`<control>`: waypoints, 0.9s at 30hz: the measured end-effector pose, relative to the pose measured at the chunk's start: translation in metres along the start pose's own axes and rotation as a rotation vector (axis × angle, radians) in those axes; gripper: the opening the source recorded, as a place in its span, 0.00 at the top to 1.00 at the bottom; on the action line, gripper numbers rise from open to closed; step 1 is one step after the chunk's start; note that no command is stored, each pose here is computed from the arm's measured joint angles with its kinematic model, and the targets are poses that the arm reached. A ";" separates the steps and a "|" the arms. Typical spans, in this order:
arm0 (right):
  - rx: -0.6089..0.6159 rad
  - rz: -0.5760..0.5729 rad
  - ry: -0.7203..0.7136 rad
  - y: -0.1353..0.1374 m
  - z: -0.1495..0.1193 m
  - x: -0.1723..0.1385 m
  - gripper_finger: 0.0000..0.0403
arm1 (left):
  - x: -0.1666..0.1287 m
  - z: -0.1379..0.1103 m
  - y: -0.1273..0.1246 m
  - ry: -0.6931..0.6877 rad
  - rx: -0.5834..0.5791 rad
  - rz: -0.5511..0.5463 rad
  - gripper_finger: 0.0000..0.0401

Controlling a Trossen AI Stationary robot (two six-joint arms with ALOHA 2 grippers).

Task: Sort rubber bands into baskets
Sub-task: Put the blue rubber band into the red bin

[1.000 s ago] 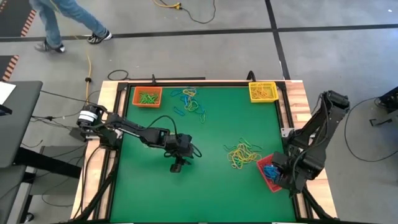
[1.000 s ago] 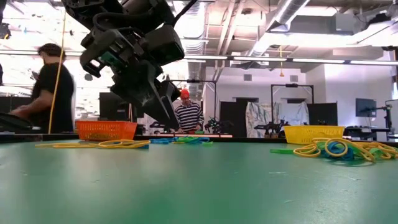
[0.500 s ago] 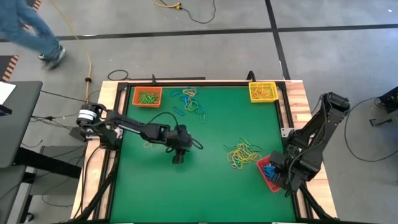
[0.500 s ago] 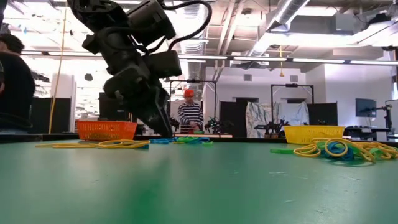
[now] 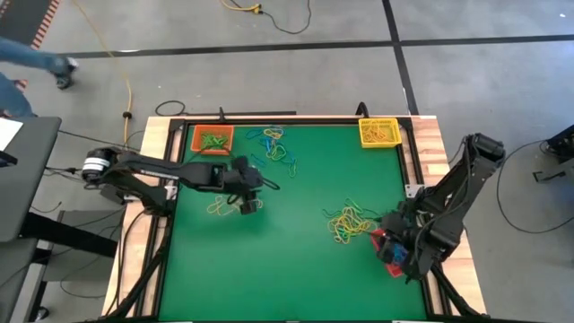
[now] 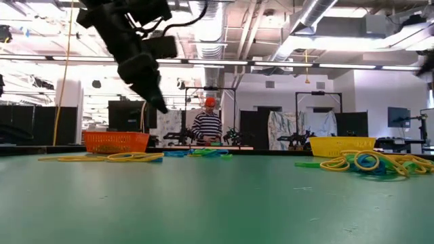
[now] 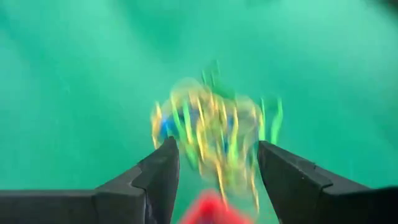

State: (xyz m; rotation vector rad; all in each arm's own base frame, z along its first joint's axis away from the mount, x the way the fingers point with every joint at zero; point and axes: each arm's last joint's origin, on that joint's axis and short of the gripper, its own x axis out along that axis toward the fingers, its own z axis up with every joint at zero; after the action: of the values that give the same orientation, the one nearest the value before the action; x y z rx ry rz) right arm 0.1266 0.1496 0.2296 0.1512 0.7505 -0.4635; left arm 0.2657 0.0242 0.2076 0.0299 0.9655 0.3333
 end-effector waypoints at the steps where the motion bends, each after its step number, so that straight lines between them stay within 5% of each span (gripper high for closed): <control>1: -0.022 0.003 -0.048 0.002 0.004 0.002 0.40 | -0.002 -0.004 0.004 0.017 -0.022 0.013 0.65; 13: -0.219 -0.057 -0.224 0.011 0.048 0.032 0.41 | 0.017 -0.064 0.018 0.167 -0.284 -0.040 0.65; 27: -0.221 -0.061 -0.206 0.009 0.053 0.037 0.41 | 0.029 -0.082 0.020 0.128 -0.374 -0.078 0.65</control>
State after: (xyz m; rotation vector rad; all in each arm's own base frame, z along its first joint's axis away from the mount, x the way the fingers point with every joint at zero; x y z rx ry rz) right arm 0.1873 0.1290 0.2420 -0.1251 0.5999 -0.4433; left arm 0.2092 0.0418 0.1412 -0.3725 1.0152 0.4431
